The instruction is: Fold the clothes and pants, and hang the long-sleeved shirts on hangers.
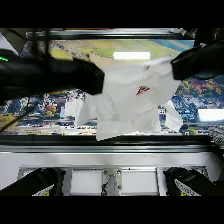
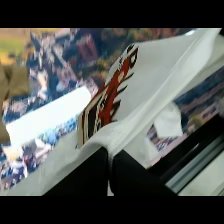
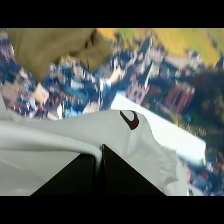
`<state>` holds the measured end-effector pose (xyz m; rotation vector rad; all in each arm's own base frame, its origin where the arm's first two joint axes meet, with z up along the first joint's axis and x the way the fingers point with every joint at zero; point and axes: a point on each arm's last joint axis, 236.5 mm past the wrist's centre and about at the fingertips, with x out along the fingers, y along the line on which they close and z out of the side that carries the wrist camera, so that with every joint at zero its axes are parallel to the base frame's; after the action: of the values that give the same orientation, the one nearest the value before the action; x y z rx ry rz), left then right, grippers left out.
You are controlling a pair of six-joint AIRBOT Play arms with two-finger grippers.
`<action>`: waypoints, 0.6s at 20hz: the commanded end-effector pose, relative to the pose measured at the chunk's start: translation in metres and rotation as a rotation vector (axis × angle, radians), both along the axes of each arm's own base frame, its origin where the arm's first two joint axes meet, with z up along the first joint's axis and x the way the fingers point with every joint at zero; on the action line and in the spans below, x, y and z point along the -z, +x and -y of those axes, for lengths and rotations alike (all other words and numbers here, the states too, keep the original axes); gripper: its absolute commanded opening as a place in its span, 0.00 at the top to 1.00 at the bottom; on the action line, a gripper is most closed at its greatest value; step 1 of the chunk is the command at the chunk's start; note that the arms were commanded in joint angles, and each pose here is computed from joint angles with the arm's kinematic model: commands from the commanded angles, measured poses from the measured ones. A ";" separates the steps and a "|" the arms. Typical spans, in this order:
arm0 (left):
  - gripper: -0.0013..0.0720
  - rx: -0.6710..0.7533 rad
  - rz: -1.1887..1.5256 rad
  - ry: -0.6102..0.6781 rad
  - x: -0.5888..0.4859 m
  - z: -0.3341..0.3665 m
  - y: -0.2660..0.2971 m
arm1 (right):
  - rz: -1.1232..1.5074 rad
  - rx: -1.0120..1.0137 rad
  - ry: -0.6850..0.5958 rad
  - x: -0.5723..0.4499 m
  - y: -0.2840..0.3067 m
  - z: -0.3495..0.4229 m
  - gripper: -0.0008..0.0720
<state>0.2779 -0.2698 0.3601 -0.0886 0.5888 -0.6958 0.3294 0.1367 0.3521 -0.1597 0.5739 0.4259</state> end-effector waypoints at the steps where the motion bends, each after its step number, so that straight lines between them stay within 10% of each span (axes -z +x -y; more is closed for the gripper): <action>1: 0.95 0.003 0.219 -0.209 -0.105 -0.015 -0.019 | 0.299 -0.037 0.173 -0.106 -0.038 -0.001 0.96; 5: 0.95 0.052 0.292 -0.240 -0.113 -0.005 -0.031 | 0.246 -0.014 0.234 -0.105 -0.061 0.005 0.96; 12: 0.95 -0.086 -0.313 0.164 0.123 -0.028 0.021 | -0.434 0.107 -0.106 0.094 -0.025 0.019 0.96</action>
<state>0.2978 -0.2572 0.3320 -0.1077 0.6223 -0.6333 0.3065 0.1279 0.3346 -0.0805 0.7207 0.3864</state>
